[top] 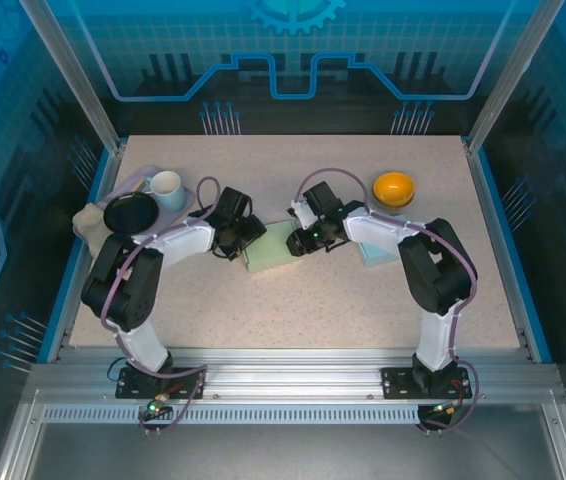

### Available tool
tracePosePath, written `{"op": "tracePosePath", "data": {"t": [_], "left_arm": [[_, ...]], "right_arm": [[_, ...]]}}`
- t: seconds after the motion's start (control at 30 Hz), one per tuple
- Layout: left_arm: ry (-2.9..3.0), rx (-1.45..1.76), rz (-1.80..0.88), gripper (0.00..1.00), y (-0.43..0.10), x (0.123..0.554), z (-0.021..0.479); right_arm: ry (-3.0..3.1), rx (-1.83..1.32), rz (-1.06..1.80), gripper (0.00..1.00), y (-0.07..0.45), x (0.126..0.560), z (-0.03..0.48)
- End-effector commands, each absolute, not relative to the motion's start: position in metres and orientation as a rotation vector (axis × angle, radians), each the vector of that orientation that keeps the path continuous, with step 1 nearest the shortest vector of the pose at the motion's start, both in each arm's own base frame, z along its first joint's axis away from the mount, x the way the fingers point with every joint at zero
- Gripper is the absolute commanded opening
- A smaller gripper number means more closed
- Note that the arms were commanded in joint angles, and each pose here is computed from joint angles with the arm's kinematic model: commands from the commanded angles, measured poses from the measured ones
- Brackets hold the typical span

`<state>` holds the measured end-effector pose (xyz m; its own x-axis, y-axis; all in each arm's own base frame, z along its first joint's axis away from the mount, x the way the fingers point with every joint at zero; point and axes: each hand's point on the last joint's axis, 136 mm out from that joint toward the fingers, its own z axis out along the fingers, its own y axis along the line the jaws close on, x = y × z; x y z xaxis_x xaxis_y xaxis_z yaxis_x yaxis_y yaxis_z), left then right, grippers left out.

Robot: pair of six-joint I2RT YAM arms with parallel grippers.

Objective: Fold the paper box

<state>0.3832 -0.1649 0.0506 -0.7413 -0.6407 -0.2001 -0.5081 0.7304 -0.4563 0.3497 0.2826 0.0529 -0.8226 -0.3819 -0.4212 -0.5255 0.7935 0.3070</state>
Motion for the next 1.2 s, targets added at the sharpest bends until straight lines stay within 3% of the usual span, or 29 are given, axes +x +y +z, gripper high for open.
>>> {"op": "tracePosePath", "data": {"t": [0.0, 0.37, 0.73, 0.97, 1.17], "left_arm": [[2.655, -0.737, -0.522, 0.74, -0.174, 0.389, 0.053], [2.703, -0.693, -0.539, 0.76, -0.187, 0.405, 0.039], [2.655, -0.683, -0.43, 0.9, -0.151, 0.411, 0.069], [2.515, -0.564, -0.314, 0.99, -0.114, 0.4, 0.132], [2.276, -0.403, -0.101, 0.99, -0.069, 0.376, 0.187]], "right_arm": [[2.658, -0.569, 0.693, 0.43, 0.296, 0.338, 0.065], [2.671, -0.4, 0.594, 0.44, 0.283, 0.359, 0.061], [2.603, -0.268, 0.507, 0.49, 0.245, 0.364, 0.103], [2.453, -0.207, 0.366, 0.52, 0.181, 0.368, 0.154], [2.305, -0.085, 0.086, 0.57, 0.097, 0.373, 0.191]]}}
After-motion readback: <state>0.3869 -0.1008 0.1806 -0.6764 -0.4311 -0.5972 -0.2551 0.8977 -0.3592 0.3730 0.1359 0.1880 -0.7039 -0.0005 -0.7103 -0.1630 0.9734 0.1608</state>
